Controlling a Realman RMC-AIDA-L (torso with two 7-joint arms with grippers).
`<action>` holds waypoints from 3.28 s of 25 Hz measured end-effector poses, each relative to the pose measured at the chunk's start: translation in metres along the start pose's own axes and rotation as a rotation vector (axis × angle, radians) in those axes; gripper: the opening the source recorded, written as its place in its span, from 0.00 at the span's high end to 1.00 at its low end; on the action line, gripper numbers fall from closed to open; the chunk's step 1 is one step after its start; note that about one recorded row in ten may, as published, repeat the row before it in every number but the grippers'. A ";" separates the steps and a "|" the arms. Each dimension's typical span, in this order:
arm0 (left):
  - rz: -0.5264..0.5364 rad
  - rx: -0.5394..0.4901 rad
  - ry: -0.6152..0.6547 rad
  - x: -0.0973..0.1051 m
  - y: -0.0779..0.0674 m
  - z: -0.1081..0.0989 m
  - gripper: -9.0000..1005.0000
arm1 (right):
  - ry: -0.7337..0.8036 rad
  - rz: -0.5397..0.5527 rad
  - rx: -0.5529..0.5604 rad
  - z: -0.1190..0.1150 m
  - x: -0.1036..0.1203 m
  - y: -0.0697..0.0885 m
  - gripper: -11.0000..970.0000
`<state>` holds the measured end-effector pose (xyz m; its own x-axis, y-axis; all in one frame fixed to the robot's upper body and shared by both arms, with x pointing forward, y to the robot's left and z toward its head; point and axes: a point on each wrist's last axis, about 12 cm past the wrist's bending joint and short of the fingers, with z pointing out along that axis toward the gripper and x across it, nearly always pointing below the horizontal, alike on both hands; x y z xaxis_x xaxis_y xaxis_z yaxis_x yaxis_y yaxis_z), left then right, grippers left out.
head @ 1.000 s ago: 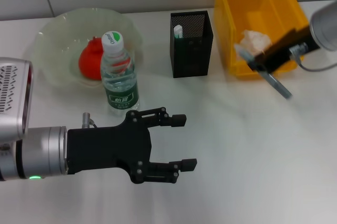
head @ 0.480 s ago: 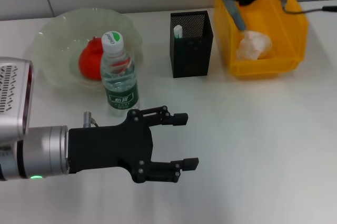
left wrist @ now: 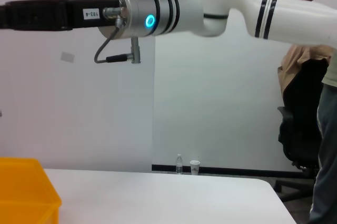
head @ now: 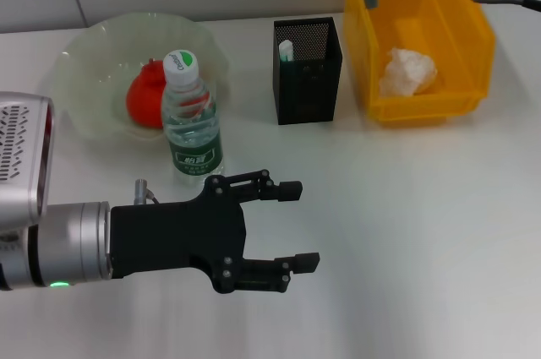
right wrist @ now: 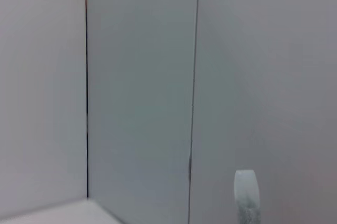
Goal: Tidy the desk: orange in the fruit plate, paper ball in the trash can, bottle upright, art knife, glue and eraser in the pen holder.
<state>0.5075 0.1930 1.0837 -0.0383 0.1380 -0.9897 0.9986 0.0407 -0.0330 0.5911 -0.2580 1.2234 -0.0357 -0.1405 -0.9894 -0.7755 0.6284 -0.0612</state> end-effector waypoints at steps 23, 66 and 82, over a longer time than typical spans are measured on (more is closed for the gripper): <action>0.006 -0.004 -0.019 -0.001 0.001 0.002 0.19 | 0.031 0.134 -0.035 0.032 0.046 -0.037 0.85; 0.012 0.022 -0.051 -0.001 -0.004 0.008 0.19 | 0.065 0.026 0.043 0.078 0.081 -0.022 0.82; 0.022 0.027 -0.050 -0.003 -0.002 0.010 0.19 | 0.097 0.040 0.042 0.089 0.088 -0.015 0.81</action>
<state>0.5057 0.1825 1.0857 -0.0156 0.0886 -0.9959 0.9998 0.0117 -0.0146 0.6555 -0.2117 1.1259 -0.1288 -0.1868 -0.9739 -0.7454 0.6660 -0.0292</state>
